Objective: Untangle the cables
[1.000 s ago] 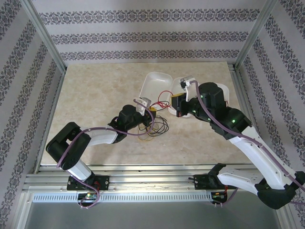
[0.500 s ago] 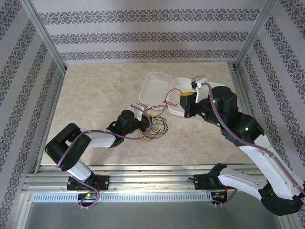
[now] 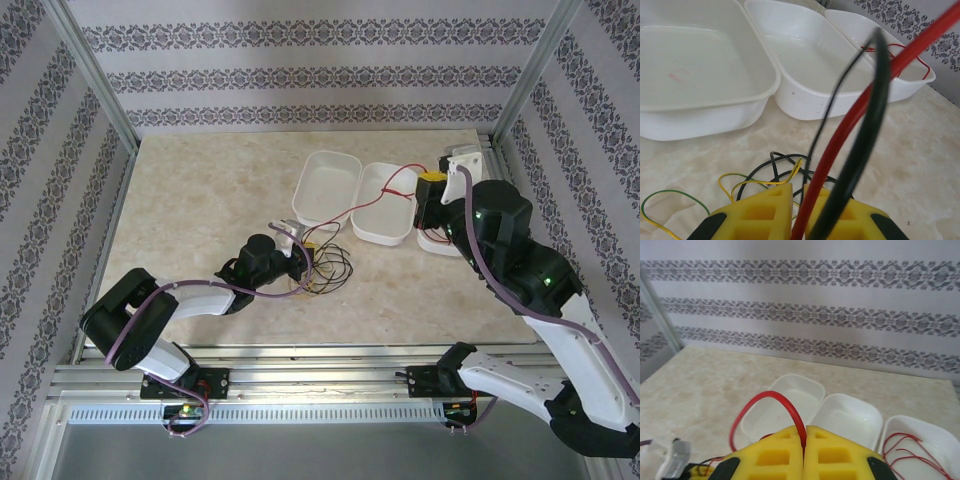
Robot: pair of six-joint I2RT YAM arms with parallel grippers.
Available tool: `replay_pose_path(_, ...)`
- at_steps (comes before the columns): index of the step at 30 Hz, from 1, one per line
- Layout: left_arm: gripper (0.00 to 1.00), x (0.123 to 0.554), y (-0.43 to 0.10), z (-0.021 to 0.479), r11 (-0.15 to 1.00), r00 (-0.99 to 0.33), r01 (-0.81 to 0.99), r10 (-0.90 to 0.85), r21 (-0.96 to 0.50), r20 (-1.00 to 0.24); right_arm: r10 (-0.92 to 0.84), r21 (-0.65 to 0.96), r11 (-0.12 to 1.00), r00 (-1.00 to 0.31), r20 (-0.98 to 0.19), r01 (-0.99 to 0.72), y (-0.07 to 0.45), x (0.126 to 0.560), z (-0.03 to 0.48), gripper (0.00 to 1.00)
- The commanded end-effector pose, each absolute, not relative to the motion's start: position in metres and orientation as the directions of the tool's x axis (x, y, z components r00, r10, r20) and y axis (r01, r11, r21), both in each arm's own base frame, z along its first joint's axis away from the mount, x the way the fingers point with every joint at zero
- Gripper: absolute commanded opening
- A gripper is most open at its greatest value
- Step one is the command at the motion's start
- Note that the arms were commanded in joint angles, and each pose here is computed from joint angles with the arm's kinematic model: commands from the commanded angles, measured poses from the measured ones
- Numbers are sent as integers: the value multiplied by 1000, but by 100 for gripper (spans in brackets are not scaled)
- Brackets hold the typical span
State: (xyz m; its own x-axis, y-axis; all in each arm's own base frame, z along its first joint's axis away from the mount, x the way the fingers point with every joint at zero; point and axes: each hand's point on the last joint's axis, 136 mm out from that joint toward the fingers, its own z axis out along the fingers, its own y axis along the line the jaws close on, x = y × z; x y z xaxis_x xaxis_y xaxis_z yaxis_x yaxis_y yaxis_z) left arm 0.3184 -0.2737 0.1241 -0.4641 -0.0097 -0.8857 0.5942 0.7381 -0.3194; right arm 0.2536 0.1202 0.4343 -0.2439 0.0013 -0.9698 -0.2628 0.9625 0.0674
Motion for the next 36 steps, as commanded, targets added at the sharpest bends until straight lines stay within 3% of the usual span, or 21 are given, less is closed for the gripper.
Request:
replay_pose_path(1,13,311,-275,116,738,-497,586,0,-335,-868,-3,21,989,-165,-986,-143,92,256,463,0)
replay_pose_path(14,13,311,-275,113,739,-500,585,5,-333,-866,-71,-73,990,-21,-997,122,30,242,527,0)
replay_pose_path(24,13,313,-277,117,734,-495,591,2,-335,-869,-130,-195,931,-220,-967,308,-4,272,480,0)
replay_pose_path(31,13,314,-278,118,734,-494,589,-4,-339,-869,22,-89,951,-350,-936,298,-27,306,427,0)
replay_pose_path(36,13,315,-280,119,729,-495,591,-9,-345,-869,34,-111,938,-405,-914,328,-38,323,397,0)
